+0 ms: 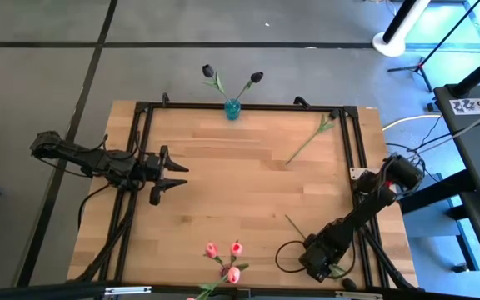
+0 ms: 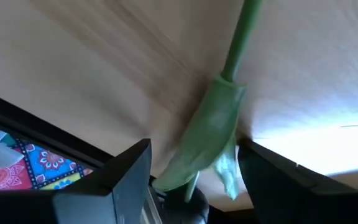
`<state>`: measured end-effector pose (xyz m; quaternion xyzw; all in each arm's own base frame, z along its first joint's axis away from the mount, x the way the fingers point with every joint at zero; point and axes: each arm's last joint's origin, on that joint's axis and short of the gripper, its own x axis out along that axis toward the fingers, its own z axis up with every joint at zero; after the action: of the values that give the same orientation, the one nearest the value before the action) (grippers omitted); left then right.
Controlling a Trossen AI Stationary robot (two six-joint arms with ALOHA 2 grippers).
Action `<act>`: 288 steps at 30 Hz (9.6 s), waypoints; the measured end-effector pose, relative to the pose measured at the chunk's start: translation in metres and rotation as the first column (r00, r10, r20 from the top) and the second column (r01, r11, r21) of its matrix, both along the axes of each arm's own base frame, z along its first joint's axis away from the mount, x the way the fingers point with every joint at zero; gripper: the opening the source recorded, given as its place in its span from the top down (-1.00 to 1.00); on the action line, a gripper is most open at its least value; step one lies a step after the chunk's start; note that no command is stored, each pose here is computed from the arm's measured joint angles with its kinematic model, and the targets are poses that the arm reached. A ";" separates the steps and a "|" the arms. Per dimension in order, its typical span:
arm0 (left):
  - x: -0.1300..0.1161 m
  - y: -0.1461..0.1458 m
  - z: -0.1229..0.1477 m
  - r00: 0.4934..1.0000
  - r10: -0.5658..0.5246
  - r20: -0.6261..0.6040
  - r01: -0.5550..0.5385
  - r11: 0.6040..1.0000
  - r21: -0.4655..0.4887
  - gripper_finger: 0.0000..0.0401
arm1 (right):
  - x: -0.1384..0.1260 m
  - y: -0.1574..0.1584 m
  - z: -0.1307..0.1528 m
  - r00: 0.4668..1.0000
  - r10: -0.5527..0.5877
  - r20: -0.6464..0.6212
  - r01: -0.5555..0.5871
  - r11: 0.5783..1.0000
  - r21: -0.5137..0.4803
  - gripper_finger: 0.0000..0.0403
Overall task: Sort flowers into vase by color
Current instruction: Put the bottom black flower into the blue vase
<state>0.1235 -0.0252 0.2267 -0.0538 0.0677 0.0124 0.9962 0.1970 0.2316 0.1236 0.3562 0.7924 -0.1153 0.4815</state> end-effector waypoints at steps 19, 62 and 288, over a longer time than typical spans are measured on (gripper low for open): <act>0.001 0.006 0.001 0.993 0.115 0.018 -0.115 0.993 -0.005 0.13 | 0.010 -0.016 0.017 0.984 0.174 -0.030 -0.176 0.952 -0.252 0.91; 0.061 0.099 0.045 0.927 0.217 -0.306 -0.299 0.919 -0.255 -0.05 | 0.175 -0.184 0.151 -0.110 0.456 -0.883 -0.714 -0.655 -0.249 0.98; 0.022 0.025 -0.057 0.847 0.526 0.082 -0.523 0.851 -0.053 0.55 | 0.150 -0.562 0.203 -0.328 0.647 0.689 0.499 0.738 -0.455 0.99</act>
<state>0.1458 0.0003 0.1694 -0.0848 0.0041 0.2805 0.9561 0.3466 -0.3304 0.3271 0.0235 -0.0386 -0.0054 0.9990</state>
